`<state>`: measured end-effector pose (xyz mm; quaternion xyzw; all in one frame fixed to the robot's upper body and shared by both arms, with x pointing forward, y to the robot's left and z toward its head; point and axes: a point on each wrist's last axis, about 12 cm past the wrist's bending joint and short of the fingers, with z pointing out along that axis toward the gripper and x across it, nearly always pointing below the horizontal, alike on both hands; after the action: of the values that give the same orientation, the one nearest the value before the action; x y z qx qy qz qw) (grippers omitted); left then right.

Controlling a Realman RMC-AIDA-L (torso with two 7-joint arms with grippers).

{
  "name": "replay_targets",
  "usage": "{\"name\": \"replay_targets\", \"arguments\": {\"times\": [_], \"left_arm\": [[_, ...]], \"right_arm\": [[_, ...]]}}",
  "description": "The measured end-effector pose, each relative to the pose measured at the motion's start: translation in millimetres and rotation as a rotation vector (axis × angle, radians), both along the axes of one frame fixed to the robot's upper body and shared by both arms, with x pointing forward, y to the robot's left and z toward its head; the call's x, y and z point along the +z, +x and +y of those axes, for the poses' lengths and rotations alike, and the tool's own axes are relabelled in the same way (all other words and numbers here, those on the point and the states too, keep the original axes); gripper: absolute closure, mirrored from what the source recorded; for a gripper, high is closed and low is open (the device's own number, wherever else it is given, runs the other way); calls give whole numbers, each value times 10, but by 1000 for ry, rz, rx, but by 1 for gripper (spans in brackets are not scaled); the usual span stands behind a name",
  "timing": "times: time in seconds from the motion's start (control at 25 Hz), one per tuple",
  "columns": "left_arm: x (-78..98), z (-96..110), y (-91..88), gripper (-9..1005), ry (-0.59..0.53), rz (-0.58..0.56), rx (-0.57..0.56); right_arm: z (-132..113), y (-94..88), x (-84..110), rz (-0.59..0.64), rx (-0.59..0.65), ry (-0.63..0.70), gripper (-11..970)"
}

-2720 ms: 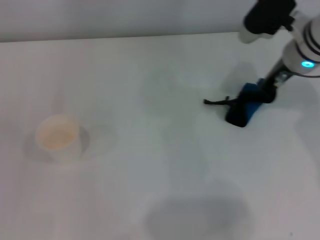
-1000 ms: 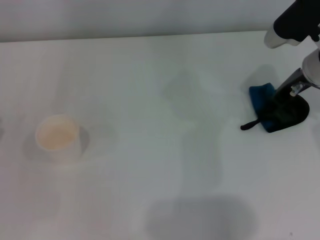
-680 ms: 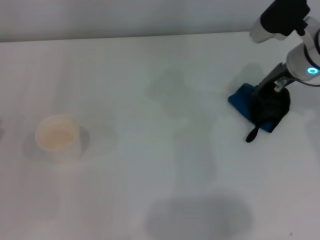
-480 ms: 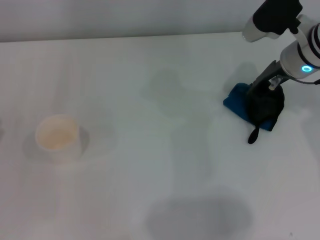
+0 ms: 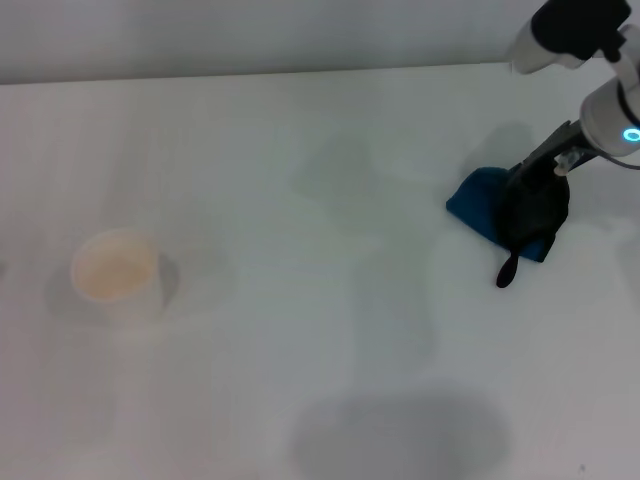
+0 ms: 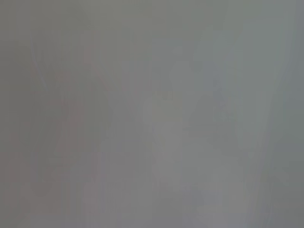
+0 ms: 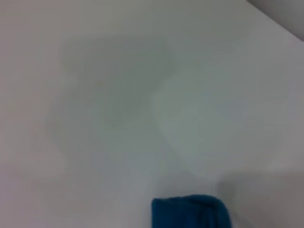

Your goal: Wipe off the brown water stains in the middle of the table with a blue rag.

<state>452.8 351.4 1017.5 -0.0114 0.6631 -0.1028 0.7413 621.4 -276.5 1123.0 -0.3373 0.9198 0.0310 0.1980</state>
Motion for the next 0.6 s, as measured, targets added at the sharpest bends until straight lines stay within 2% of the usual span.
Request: {"name": "replay_targets", "arguments": {"times": [0.12,0.4,0.48,0.6], "left_arm": [[3,0,5,149,0,-1,-1],[6,-3,11,149,0,-2,-2],[6,-2,10,149,1,-2,-2],[3,0,5,149,1,-1,-1]], "right_arm": [[-54,-33,55,-17,-14,13,720],[-110,-172,249,-57,-6,139,576],[-187,-228,376,-113,-15,192,535],[-250,-264,430,-156,-23,240,442]]}}
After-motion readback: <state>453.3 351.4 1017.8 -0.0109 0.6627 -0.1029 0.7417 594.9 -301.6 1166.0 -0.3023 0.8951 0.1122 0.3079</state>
